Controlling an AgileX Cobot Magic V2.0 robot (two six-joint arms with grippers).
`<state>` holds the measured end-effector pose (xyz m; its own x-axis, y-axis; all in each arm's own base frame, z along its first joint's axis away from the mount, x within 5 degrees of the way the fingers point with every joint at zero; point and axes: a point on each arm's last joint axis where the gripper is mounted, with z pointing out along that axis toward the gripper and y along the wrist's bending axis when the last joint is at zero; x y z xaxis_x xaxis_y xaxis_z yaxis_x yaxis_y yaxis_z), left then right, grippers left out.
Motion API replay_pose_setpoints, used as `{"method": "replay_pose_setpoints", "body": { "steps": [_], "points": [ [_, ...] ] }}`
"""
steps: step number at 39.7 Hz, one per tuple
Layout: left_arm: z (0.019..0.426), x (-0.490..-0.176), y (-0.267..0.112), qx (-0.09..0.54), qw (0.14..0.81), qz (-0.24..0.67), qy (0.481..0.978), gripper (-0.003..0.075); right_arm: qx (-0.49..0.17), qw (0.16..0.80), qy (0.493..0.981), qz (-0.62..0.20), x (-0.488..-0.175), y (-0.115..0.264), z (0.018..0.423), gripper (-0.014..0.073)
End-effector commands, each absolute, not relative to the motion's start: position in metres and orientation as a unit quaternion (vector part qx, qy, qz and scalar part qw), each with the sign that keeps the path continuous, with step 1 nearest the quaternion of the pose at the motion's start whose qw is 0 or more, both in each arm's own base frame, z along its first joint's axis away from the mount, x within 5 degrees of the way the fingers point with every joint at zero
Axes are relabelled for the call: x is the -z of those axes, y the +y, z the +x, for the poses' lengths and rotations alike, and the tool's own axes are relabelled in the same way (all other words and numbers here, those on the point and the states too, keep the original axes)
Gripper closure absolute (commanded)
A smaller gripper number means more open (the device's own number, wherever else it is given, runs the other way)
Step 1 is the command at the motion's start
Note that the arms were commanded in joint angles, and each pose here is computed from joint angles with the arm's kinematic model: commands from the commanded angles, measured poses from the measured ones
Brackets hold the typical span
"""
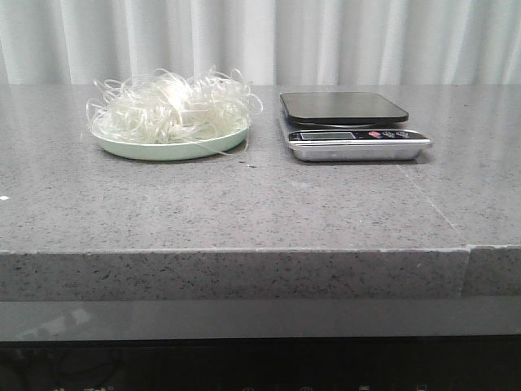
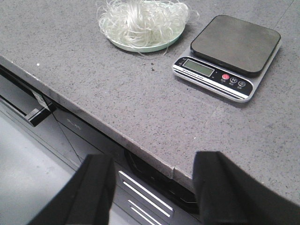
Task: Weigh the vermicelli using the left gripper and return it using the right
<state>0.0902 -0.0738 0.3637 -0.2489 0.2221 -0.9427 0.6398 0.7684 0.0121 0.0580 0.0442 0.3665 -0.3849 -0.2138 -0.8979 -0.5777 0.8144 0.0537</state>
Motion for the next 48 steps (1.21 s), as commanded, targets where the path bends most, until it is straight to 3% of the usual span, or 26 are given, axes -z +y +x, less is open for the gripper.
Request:
{"method": "replay_pose_setpoints", "body": {
  "steps": [1,8,14,16,17,29,48],
  "points": [
    [0.0902,-0.3792,-0.0748,0.212,0.58,0.267,0.739,0.0228,-0.187,0.531,0.792,-0.236,-0.378,0.0441,0.06,0.0197],
    [0.0901,-0.3792,-0.0749,0.213,0.58,0.267,0.74,0.0228,-0.187,0.531,0.792,-0.236,-0.378,0.0441,0.06,0.0322],
    [0.0901,-0.3792,-0.0749,0.213,0.58,0.267,0.74,0.0246,-0.187,0.532,0.792,-0.235,-0.3781,0.0442,0.06,0.036],
    [0.0901,-0.3792,-0.0749,0.213,0.58,0.267,0.74,0.0279,-0.187,0.532,0.792,-0.235,-0.3781,0.0442,0.06,0.0361],
    [0.0901,-0.3792,-0.0749,0.213,0.58,0.267,0.74,0.0335,-0.187,0.532,0.792,-0.235,-0.3781,0.0442,0.06,0.0361],
    [0.0901,-0.3792,-0.0749,0.213,0.58,0.267,0.74,0.0566,-0.187,0.533,0.791,-0.235,-0.3784,0.0442,0.0601,0.0361],
    [0.0901,-0.3792,-0.0749,0.213,0.58,0.267,0.74,0.0564,-0.187,0.534,0.79,-0.235,-0.3787,0.0442,0.0602,0.0361]
  ]
}}
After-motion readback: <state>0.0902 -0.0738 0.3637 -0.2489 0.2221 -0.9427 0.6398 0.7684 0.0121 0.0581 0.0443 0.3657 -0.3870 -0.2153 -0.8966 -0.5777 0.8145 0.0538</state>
